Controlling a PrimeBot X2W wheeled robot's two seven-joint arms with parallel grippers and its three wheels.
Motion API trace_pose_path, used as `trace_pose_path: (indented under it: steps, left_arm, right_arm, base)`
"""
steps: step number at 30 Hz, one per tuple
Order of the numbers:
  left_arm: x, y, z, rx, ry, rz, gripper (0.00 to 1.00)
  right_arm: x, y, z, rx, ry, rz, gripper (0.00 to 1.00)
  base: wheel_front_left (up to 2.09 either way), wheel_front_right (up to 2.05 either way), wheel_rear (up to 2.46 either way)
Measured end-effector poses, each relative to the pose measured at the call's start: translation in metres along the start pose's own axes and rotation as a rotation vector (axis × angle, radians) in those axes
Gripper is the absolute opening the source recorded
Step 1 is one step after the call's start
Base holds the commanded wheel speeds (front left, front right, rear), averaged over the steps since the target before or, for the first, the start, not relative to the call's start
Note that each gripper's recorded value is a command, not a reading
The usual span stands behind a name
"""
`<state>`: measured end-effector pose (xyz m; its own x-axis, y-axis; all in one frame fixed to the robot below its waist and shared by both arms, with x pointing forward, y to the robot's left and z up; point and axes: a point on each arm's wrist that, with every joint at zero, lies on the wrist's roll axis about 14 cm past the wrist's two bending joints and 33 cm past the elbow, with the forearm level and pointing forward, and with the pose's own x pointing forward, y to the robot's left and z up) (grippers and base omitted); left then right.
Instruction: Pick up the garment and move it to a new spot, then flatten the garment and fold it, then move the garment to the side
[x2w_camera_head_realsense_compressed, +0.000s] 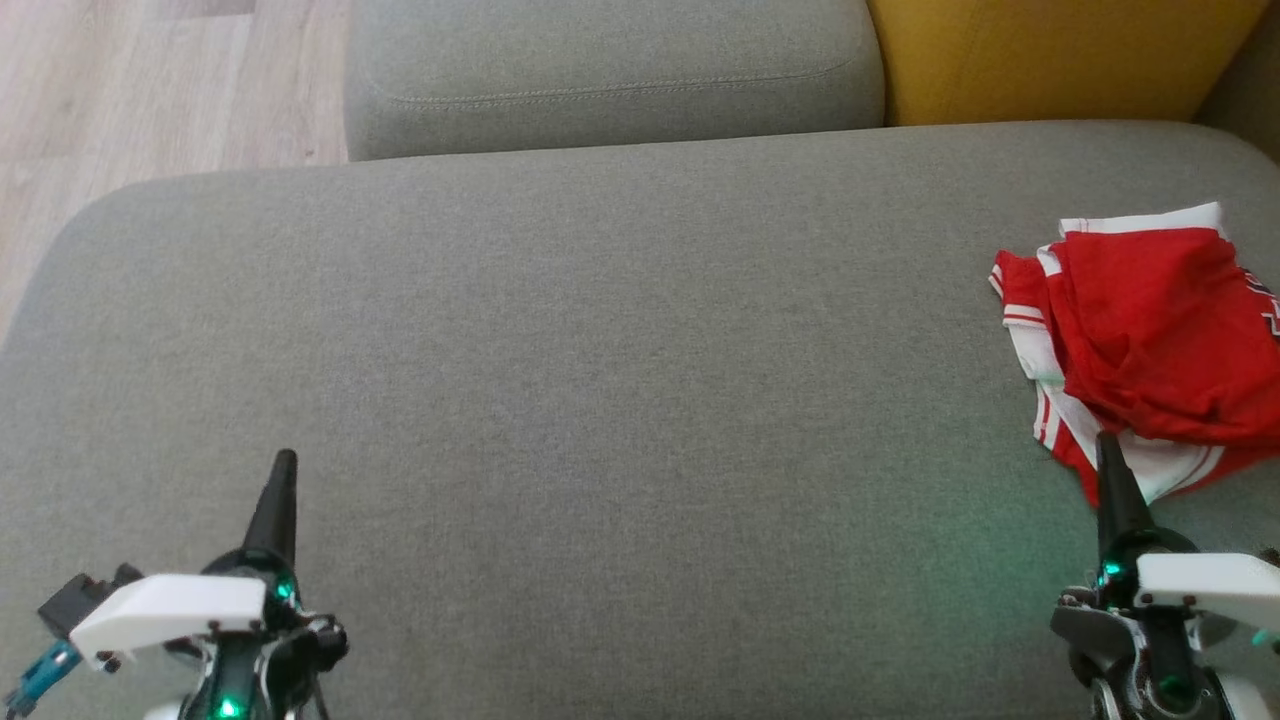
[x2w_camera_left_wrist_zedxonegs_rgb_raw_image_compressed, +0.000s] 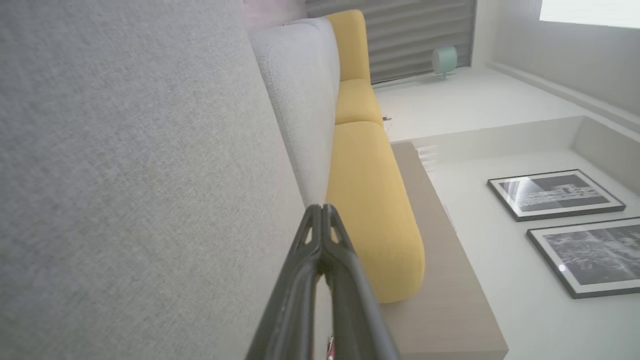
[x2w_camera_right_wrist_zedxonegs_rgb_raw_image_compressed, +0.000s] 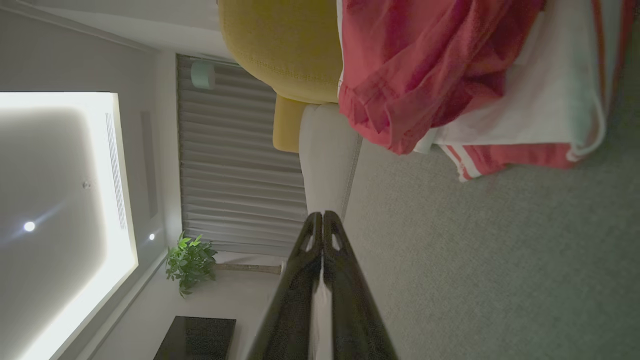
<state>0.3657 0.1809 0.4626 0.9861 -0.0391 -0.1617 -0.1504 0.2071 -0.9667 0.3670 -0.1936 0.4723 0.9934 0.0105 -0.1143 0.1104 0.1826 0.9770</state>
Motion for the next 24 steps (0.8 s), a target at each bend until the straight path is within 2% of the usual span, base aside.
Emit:
trace_pose_path:
  steps: [17, 24]
  left_arm:
    - [0.005, -0.013, 0.009, -0.204, -0.014, -0.066, 0.0]
    - [0.005, -0.014, 0.009, -0.209, -0.015, -0.067, 0.0]
  right_arm:
    - [0.006, 0.004, 0.011, 0.198, -0.041, 0.019, 0.0]
    - [0.006, 0.004, 0.012, 0.2, -0.043, 0.018, 0.0]
  base:
    - [0.0, 0.0, 0.0]
    - [0.0, 0.0, 0.0]
